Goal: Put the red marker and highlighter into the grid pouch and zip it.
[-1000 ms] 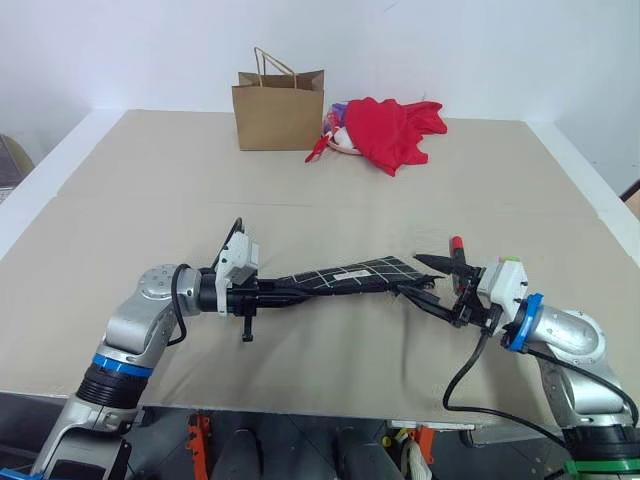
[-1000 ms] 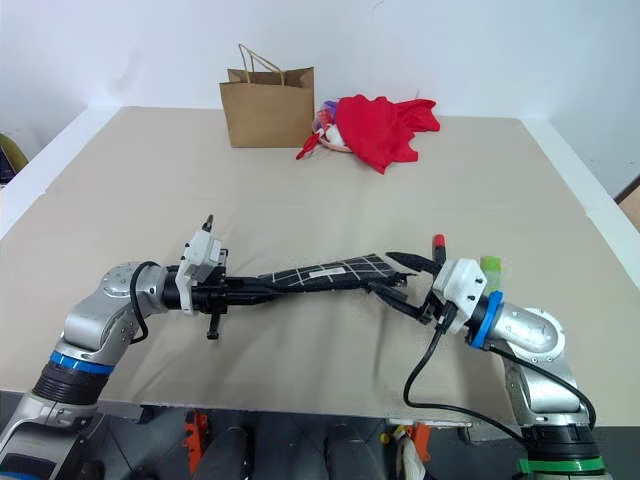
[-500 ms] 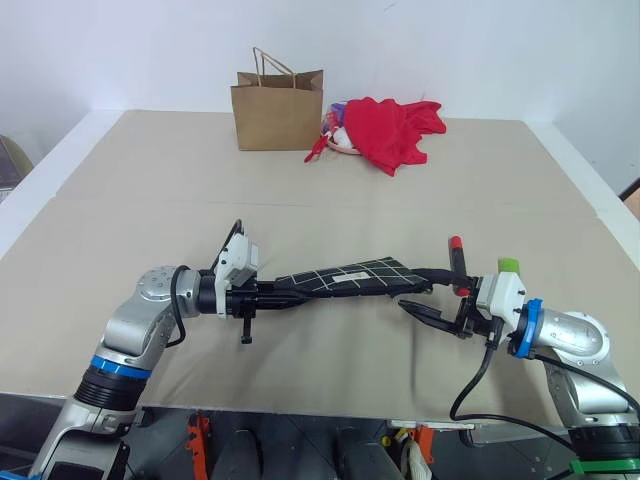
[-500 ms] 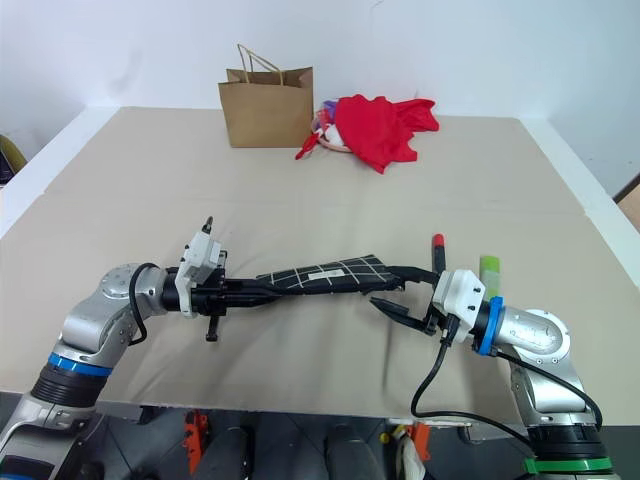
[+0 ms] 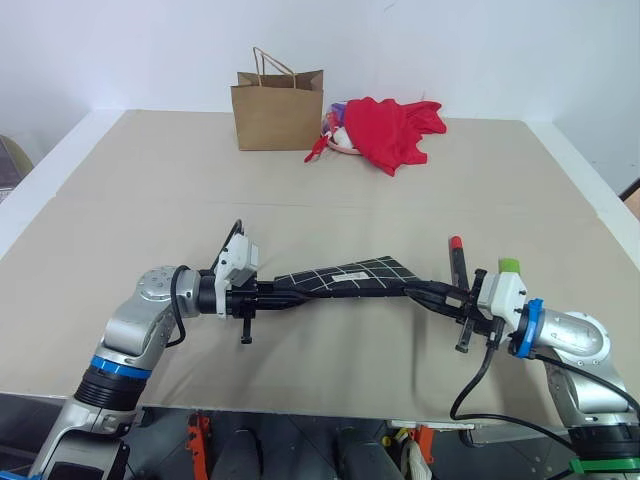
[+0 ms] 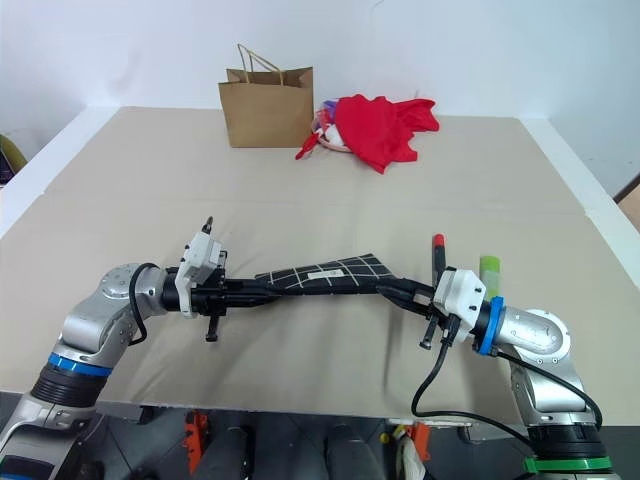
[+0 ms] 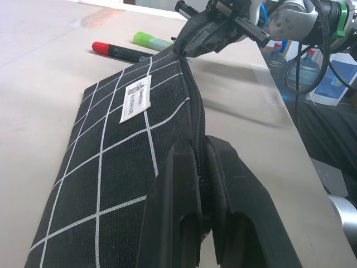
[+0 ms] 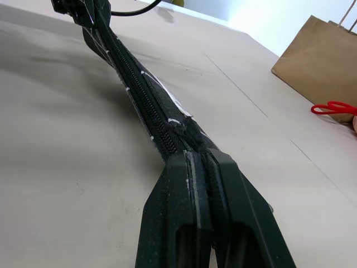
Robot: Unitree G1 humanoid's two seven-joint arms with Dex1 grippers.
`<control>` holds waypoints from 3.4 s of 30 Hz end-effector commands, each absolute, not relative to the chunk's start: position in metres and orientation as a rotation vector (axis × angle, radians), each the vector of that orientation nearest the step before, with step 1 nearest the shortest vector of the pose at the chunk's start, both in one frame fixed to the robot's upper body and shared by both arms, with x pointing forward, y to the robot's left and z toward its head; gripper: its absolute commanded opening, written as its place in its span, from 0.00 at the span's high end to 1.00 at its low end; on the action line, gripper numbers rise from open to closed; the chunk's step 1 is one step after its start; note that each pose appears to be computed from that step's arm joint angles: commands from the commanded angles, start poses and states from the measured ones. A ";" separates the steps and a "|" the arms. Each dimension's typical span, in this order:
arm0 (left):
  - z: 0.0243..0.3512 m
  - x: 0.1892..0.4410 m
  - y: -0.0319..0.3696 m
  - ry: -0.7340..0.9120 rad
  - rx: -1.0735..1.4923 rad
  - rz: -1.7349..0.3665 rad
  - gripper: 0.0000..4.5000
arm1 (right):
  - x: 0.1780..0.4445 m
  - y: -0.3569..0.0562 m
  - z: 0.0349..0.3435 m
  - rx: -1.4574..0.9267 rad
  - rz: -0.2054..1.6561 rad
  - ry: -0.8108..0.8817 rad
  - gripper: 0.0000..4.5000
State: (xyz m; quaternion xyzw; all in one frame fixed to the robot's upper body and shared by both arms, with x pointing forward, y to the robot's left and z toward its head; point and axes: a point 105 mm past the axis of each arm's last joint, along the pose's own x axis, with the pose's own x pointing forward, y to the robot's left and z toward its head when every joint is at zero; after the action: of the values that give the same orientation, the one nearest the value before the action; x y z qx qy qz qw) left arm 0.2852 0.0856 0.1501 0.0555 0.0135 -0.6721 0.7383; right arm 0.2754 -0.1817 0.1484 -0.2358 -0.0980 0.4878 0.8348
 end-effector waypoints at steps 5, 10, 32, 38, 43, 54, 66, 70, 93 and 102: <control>0.159 0.288 0.089 -0.021 0.163 -1.457 1.00 | 0.273 -0.184 0.168 -0.494 1.035 -0.269 0.99; 0.157 0.286 0.083 -0.038 0.189 -1.475 1.00 | 0.274 -0.159 0.171 -0.487 1.080 -0.278 0.99; 0.156 0.288 0.069 -0.089 0.222 -1.489 1.00 | 0.262 -0.091 0.170 -0.326 1.226 -0.216 0.99; 0.153 0.291 0.066 -0.099 0.250 -1.497 1.00 | 0.260 -0.075 0.175 -0.285 1.275 -0.223 0.99; 0.154 0.293 0.056 -0.125 0.257 -1.513 1.00 | 0.260 -0.058 0.175 -0.268 1.317 -0.212 0.99; 0.158 0.294 0.048 -0.154 0.264 -1.526 1.00 | 0.267 -0.044 0.174 -0.257 1.329 -0.194 0.99; 0.166 0.294 0.058 -0.174 0.232 -1.502 1.00 | 0.271 -0.076 0.157 -0.307 1.253 -0.106 0.99; 0.167 0.293 0.057 -0.178 0.232 -1.508 1.00 | 0.272 -0.075 0.159 -0.298 1.251 -0.112 0.99; 0.162 0.292 0.051 -0.177 0.247 -1.523 1.00 | 0.268 -0.050 0.178 -0.166 1.296 -0.137 0.81; 0.160 0.292 0.057 -0.166 0.259 -1.519 1.00 | 0.261 -0.119 0.198 -0.070 1.176 -0.129 0.01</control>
State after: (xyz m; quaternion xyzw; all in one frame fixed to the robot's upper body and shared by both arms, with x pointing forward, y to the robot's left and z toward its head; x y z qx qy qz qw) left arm 0.2946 0.0569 0.1478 0.1092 -0.0480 -0.6834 0.7202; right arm 0.2639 -0.1088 0.1742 -0.0398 -0.0216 0.5657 0.8234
